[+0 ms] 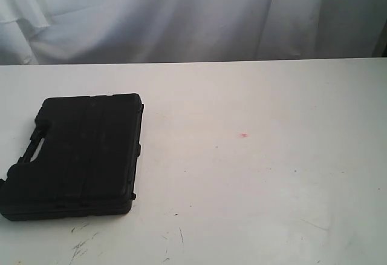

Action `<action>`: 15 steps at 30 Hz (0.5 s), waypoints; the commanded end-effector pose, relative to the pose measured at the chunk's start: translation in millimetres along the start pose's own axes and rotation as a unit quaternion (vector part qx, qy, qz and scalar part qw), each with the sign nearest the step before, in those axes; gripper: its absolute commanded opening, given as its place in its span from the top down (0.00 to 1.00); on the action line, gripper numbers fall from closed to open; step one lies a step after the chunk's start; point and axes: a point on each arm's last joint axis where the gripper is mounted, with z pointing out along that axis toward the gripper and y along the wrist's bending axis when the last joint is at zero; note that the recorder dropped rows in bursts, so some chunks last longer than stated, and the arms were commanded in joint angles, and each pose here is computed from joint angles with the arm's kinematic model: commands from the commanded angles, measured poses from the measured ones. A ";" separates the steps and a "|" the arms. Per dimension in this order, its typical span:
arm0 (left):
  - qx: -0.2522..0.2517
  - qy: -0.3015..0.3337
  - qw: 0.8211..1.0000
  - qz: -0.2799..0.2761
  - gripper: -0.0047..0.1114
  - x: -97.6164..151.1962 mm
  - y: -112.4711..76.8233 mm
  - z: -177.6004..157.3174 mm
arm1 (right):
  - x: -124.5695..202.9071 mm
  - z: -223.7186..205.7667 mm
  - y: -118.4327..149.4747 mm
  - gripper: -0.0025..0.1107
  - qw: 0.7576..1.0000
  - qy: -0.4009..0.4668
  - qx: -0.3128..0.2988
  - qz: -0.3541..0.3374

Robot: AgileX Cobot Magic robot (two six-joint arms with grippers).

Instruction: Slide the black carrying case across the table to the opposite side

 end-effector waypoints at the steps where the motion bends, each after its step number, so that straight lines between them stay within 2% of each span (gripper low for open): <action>1: 0.007 -0.028 0.999 -0.013 0.96 11.6 1.8 0.0 | 0.8 0.0 -0.8 0.98 1.000 -0.002 0.005 -0.005; 15: 0.013 -0.058 0.998 0.000 0.96 37.4 6.4 -0.2 | 0.8 0.0 -0.8 0.98 1.000 -0.002 0.005 -0.005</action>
